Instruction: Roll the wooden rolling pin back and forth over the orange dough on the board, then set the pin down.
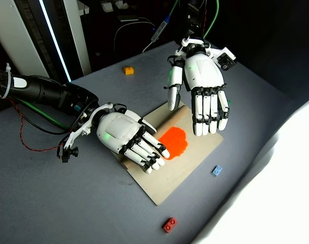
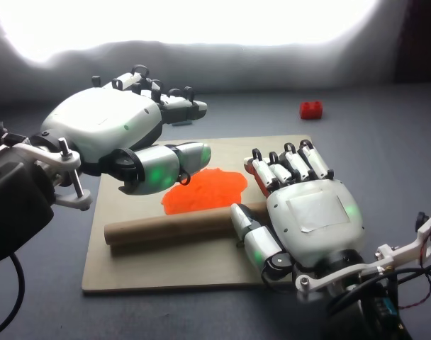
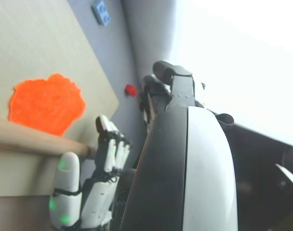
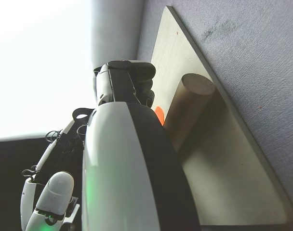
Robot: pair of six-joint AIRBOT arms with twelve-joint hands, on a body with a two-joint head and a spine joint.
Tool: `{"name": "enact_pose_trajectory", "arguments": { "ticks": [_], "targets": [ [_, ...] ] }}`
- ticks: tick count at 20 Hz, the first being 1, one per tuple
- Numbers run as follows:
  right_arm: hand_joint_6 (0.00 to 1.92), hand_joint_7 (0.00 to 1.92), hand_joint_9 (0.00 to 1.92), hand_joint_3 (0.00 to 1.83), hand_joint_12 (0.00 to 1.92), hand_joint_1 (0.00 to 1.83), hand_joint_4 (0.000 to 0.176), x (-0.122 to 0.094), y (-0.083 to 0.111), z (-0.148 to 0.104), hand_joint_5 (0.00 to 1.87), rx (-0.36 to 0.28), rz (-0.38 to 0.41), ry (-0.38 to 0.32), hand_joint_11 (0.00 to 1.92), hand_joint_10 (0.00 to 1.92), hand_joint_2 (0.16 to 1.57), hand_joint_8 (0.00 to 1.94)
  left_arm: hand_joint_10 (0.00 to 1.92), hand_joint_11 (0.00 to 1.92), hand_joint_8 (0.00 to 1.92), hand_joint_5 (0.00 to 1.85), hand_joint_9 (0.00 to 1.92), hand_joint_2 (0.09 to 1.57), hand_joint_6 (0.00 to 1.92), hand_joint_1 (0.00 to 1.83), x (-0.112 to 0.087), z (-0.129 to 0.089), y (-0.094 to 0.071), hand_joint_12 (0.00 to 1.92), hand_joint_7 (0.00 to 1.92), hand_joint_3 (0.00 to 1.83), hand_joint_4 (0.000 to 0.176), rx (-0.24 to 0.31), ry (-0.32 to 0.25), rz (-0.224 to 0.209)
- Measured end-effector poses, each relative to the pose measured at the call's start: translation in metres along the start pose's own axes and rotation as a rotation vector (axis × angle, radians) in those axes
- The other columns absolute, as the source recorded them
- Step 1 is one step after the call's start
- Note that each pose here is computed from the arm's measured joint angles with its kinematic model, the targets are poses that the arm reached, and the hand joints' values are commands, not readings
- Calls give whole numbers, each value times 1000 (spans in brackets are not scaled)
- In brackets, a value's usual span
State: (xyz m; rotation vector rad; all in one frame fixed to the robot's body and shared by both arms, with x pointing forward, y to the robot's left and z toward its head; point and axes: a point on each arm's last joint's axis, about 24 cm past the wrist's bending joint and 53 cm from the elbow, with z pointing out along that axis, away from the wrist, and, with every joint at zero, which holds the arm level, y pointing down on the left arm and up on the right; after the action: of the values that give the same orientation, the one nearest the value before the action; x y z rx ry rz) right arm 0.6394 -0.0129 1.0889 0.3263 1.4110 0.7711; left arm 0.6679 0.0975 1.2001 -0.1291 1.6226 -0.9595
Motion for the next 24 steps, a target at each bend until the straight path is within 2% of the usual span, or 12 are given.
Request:
{"name": "enact_pose_trajectory", "arguments": {
  "ticks": [9, 24],
  "targets": [
    [527, 498, 159, 0, 1236, 0, 0, -4, 4, 3, 215, -5, 5, -12, 0, 744, 1513, 8, 3, 0, 3, 384, 392, 1469, 2, 0, -10, 1, -6, 692, 489, 0, 0, 11, -12, -4],
    [511, 487, 156, 0, 1215, 0, 0, -6, 5, 5, 225, -4, 8, -15, 0, 728, 1497, 5, 0, 0, 1, 373, 381, 1468, 1, 0, -10, 1, -14, 699, 470, 1, 0, 27, -2, -12]
  ]
}}
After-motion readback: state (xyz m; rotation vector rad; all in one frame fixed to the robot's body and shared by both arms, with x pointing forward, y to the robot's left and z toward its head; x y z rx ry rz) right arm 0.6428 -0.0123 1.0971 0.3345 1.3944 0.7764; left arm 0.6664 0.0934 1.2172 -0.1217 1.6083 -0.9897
